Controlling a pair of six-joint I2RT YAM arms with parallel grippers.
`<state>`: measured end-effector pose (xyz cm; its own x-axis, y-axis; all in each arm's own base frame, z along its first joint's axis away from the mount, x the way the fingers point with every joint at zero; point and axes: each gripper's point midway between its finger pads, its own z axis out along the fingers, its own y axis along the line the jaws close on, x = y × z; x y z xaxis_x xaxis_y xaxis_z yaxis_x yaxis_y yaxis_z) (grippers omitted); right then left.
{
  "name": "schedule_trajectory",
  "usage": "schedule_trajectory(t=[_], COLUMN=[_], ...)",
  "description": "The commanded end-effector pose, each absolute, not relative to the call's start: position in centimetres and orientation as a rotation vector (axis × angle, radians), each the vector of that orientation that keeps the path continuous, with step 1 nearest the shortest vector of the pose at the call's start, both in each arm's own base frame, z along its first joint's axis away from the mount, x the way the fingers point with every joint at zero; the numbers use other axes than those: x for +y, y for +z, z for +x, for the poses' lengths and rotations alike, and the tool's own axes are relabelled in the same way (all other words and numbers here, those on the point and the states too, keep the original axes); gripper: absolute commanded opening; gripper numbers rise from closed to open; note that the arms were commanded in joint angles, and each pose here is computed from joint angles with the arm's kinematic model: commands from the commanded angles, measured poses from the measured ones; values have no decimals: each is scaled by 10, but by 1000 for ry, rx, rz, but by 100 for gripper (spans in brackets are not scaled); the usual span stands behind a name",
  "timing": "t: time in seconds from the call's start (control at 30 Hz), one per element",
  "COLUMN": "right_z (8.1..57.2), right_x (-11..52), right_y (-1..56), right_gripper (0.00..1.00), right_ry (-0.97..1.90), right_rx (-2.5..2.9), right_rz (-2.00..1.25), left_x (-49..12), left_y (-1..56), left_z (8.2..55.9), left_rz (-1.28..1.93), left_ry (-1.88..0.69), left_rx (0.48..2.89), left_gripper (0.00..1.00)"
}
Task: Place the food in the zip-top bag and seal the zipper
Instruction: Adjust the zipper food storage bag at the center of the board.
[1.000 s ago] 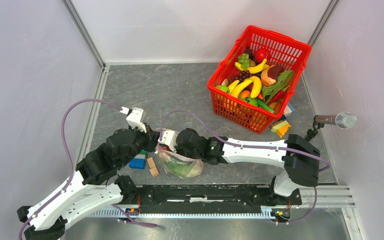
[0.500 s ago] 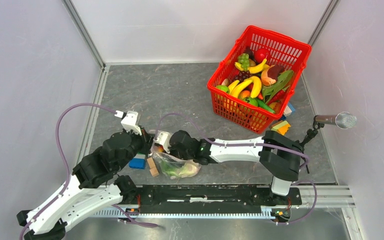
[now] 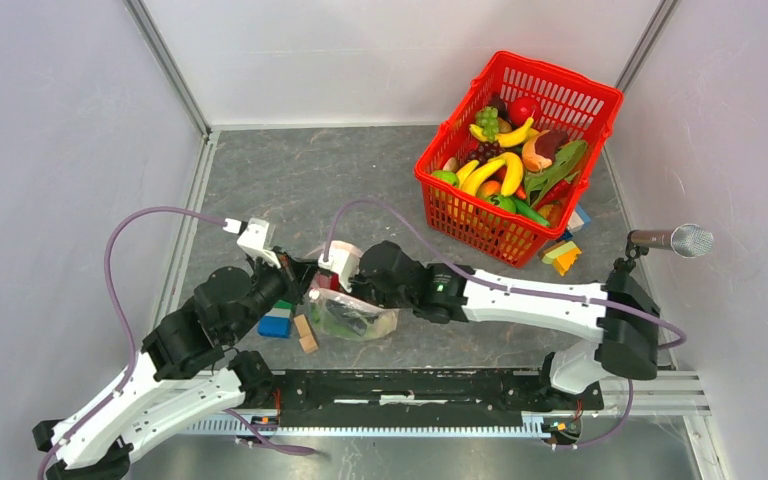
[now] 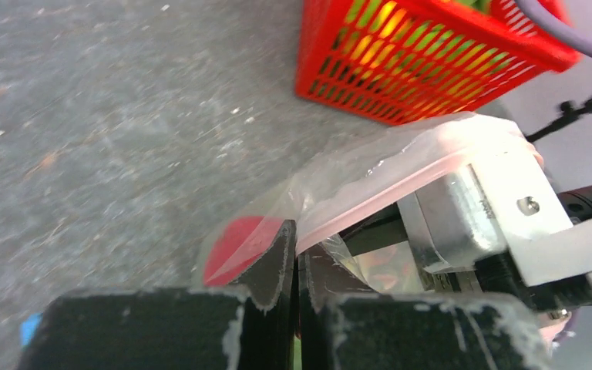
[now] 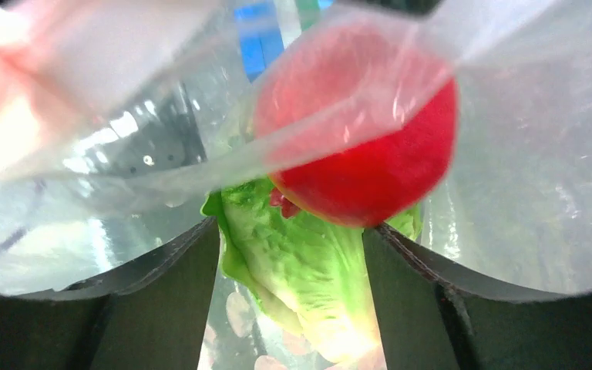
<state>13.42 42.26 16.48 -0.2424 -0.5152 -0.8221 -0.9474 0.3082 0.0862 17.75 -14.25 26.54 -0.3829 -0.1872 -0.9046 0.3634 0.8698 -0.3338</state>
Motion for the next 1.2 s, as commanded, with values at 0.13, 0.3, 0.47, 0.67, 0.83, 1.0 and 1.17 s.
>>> schedule_trajectory(t=[0.13, 0.3, 0.47, 0.67, 0.83, 1.0, 1.17], right_z=[137, 114, 181, 208, 213, 237, 233], right_x=[404, 407, 371, 378, 379, 364, 378], right_y=[255, 265, 262, 280, 286, 261, 255], right_gripper=[76, 77, 80, 80, 86, 87, 90], right_ry=[791, 896, 438, 346, 355, 66, 150], right_rx=[1730, 1641, 1815, 1809, 1795, 1938, 1962], right_rz=[-1194, -1319, -1054, -842, -786, -851, -908], left_x=[-145, -154, -157, -185, -198, -196, -199], left_y=[288, 283, 279, 273, 279, 297, 296], left_z=[186, 188, 188, 179, 173, 166, 162], left_rz=[77, 95, 114, 259, 305, 320, 359], left_ry=[-613, -615, -613, -709, -783, -832, -846], left_rx=[1825, 1848, 1869, 1902, 1901, 1834, 1844], left_gripper=[2, 2, 2, 2, 2, 2, 2])
